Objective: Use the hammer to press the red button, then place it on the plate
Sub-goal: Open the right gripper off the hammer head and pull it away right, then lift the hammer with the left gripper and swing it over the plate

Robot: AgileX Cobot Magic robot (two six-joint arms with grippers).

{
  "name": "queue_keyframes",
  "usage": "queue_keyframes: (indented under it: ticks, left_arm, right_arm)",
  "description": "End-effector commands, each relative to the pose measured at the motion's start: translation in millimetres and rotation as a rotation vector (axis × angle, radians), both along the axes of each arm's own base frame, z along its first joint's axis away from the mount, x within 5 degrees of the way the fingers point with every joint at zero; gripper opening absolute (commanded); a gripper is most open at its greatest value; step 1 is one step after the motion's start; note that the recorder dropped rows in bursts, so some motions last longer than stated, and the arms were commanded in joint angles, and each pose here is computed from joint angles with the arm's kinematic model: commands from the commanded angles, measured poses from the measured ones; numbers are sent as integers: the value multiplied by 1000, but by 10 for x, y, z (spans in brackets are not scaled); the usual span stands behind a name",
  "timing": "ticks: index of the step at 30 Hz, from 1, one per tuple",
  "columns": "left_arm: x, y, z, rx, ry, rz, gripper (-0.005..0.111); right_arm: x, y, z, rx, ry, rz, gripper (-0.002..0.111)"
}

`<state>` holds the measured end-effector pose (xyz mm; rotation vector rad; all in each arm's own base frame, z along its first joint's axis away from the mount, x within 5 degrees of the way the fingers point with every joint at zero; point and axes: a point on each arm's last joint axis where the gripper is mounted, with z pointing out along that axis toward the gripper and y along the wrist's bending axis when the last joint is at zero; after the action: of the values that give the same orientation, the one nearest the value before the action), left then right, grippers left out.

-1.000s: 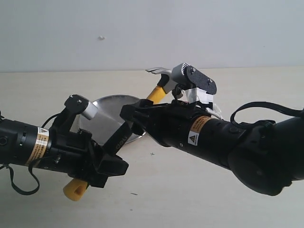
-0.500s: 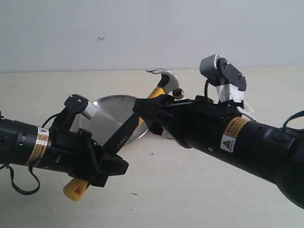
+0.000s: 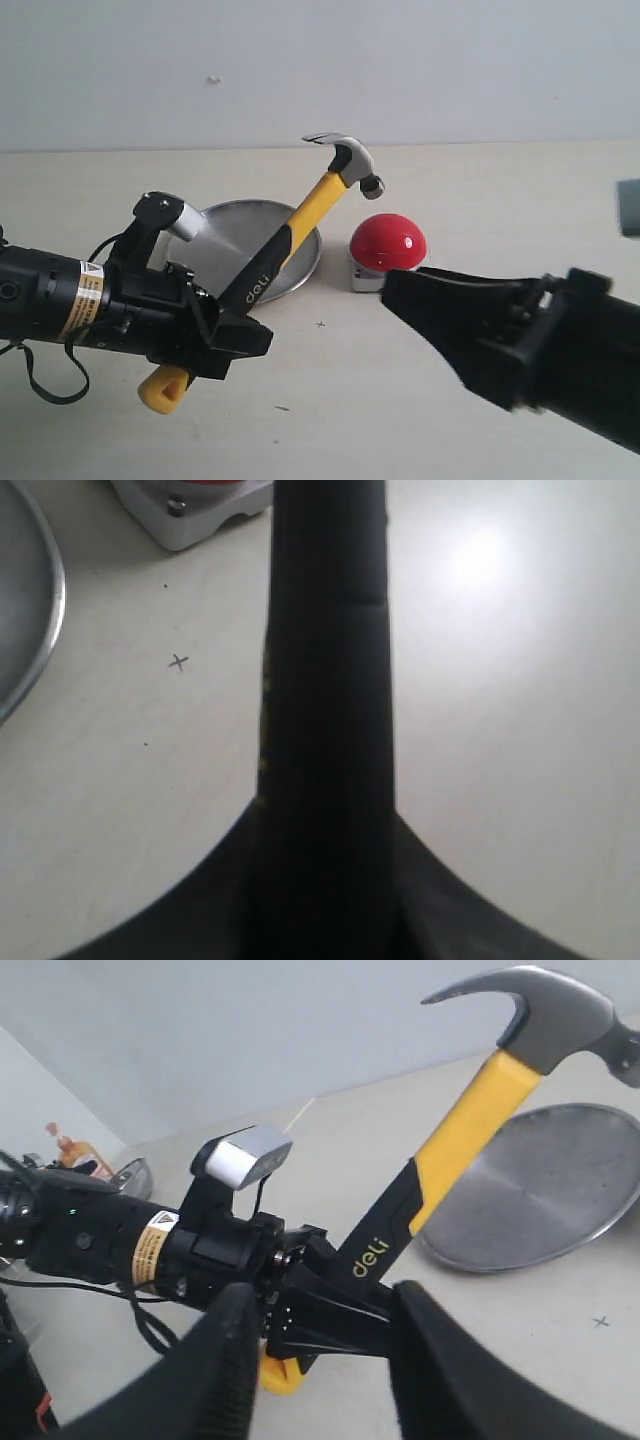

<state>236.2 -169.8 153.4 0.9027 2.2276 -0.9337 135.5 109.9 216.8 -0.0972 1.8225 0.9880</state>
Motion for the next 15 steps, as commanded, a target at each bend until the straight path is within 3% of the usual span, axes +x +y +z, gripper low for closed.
queue_keyframes:
  ticks: [1,3,15]
  left_arm:
    - [24,-40,133,-63,-34,2,0]
    - [29,-41,137,-68,-31,10,0]
    - [80,-64,198,-90,-54,21,0]
  right_arm:
    - [-312,-225,22,-9,-160,11,8]
    - [-394,-329,23,-31,-204,-27,0]
    - [-603,-734,8,-280,-442,-240,0]
